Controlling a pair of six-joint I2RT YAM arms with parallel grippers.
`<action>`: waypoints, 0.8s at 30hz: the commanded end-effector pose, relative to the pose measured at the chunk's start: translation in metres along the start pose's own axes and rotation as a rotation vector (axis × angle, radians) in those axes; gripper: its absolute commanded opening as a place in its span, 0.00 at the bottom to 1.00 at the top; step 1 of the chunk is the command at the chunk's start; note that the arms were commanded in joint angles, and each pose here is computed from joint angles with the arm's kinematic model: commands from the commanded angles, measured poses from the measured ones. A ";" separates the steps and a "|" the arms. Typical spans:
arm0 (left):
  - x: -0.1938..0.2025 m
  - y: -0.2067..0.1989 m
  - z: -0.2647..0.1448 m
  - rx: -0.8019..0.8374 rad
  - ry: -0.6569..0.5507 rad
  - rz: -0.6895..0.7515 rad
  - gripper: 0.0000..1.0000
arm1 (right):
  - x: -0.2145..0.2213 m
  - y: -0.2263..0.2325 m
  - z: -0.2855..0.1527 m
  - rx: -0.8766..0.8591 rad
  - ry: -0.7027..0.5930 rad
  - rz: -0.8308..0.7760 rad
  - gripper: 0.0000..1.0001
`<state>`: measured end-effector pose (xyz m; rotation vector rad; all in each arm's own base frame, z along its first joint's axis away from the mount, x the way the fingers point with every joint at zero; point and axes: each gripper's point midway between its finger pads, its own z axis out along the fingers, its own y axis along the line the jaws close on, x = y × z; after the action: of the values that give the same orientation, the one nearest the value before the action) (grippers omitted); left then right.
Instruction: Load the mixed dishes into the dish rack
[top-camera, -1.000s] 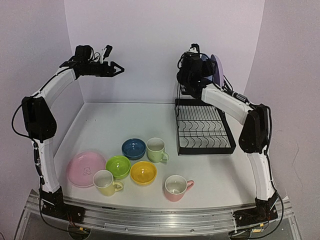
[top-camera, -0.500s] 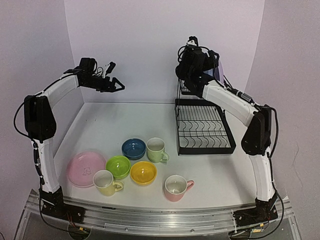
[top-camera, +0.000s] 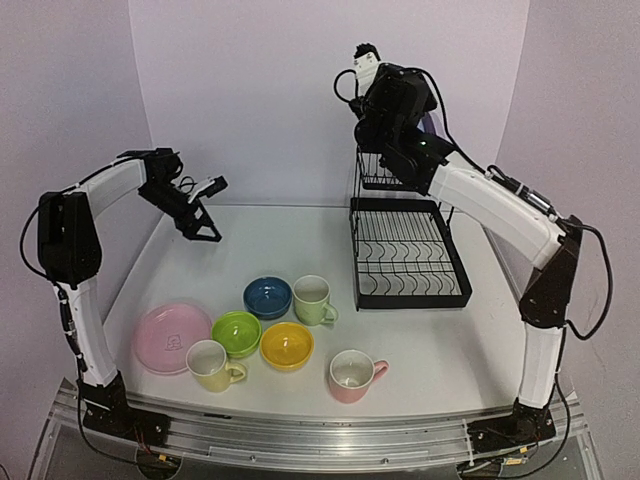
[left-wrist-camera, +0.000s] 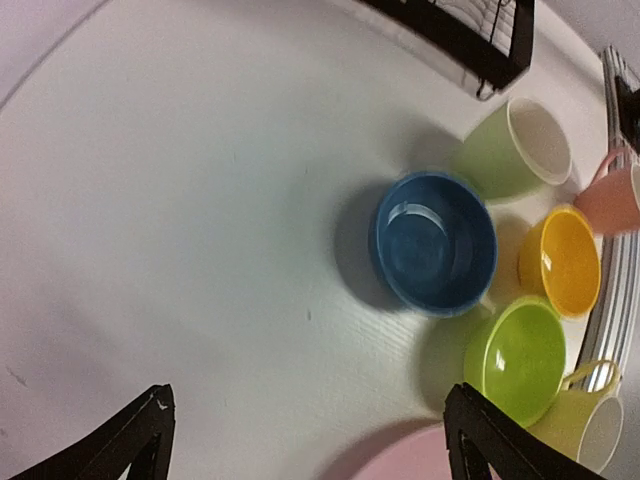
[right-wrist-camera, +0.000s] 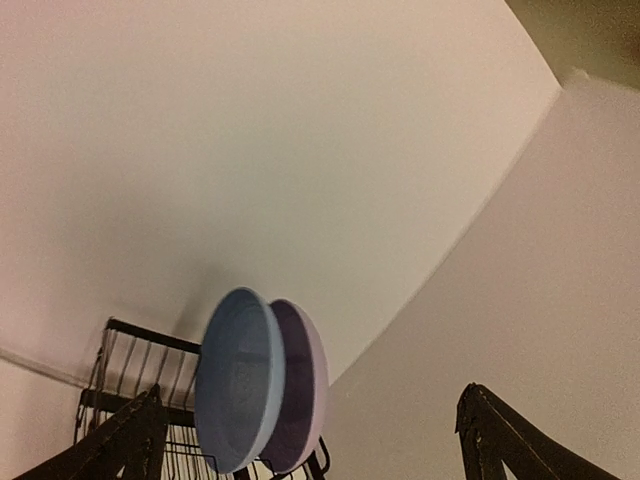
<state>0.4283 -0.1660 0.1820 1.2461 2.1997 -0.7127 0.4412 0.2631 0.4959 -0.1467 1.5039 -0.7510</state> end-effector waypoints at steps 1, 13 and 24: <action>0.084 -0.009 -0.041 -0.046 0.203 0.218 0.97 | 0.002 0.062 -0.054 -0.551 -0.096 -0.037 0.98; 0.196 0.019 -0.008 -0.173 0.420 0.194 0.90 | 0.012 0.109 -0.142 -1.214 0.021 0.131 0.97; 0.229 0.042 0.015 -0.316 0.488 0.227 0.67 | 0.018 0.122 -0.146 -1.250 0.098 0.215 0.97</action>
<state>0.3418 -0.0234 0.0123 1.5932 2.4347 -0.1240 0.3498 0.3915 0.4018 -0.9036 1.8214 0.3538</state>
